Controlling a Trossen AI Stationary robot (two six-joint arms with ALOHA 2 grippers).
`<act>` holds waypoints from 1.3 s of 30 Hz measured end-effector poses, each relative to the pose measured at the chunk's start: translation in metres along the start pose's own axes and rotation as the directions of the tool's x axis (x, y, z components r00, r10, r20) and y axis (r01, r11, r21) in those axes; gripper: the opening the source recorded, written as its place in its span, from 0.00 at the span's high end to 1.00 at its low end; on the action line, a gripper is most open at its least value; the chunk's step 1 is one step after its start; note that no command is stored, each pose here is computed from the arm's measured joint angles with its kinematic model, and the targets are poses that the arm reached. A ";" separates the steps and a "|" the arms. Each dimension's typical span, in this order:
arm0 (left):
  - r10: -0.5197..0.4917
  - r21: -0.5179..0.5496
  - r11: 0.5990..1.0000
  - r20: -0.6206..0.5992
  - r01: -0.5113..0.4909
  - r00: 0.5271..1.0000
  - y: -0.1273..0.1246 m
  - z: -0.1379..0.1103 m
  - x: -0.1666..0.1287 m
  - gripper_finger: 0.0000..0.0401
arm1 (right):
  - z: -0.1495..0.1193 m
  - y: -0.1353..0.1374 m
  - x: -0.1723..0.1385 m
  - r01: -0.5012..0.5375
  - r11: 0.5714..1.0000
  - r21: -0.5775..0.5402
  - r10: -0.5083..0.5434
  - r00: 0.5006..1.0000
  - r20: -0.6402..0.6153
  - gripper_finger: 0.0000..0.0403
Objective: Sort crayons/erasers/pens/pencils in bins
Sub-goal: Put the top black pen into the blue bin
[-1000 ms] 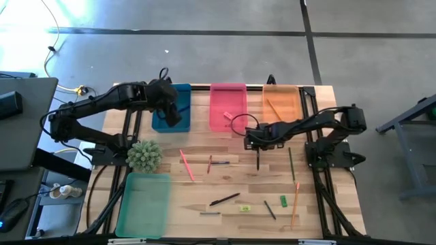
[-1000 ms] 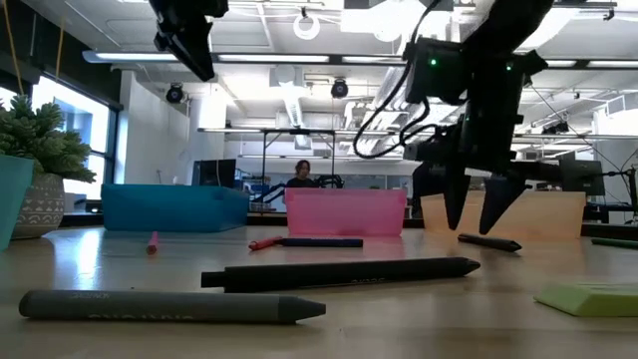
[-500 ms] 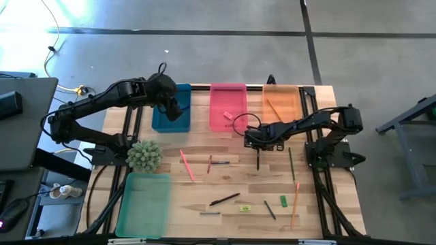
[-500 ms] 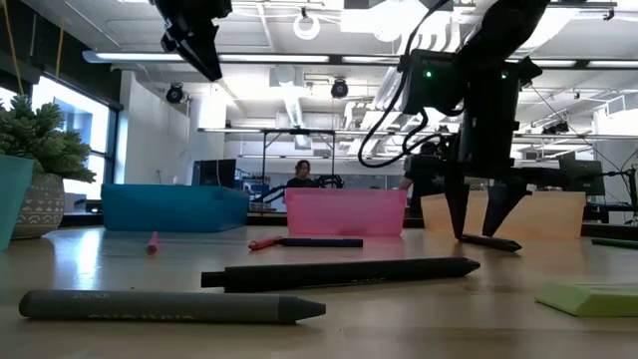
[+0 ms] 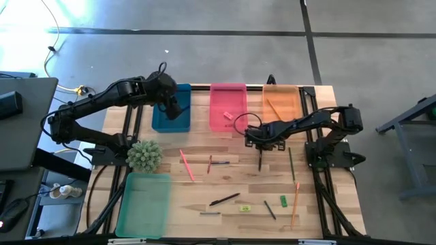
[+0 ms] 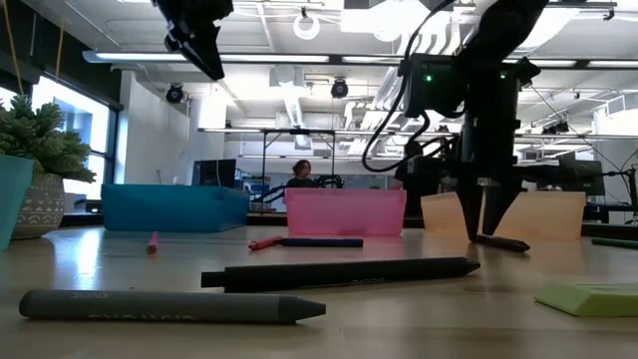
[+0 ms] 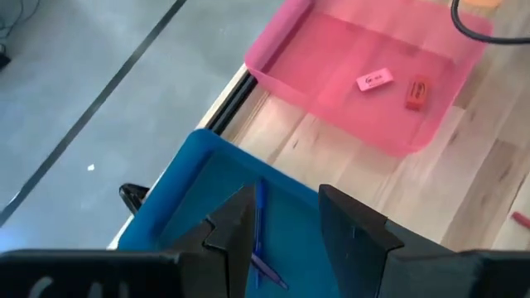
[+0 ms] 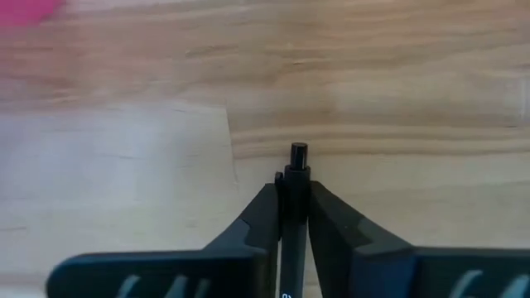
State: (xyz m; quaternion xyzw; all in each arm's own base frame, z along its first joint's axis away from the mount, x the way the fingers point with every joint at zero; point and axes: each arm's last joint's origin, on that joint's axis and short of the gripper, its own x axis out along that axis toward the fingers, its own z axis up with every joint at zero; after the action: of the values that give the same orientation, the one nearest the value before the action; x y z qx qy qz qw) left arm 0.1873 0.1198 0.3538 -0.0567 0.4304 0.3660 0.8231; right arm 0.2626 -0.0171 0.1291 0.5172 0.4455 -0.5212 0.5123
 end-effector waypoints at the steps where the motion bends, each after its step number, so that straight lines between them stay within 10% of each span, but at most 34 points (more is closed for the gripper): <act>1: -0.001 -0.003 1.000 -0.010 0.001 1.000 0.000 -0.001 0.000 0.70 | 0.000 0.001 -0.001 0.005 1.000 -0.015 -0.005 1.000 -0.009 0.92; 12: -0.120 0.002 0.993 -0.054 0.121 0.991 -0.003 -0.005 0.000 0.70 | -0.004 0.015 -0.028 0.044 0.983 -0.179 -0.049 0.999 -0.024 0.93; 39: -0.332 0.021 0.941 -0.129 0.338 0.934 -0.009 -0.012 -0.002 0.70 | -0.017 0.062 -0.087 -0.178 0.916 -0.360 0.227 0.969 0.098 0.93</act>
State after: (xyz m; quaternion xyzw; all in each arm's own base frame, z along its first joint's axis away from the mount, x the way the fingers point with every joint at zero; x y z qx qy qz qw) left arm 0.1844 0.1068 0.3459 -0.1342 0.4724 0.2069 0.8462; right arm 0.3210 0.0009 0.2184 0.4246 0.4380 -0.4126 0.6765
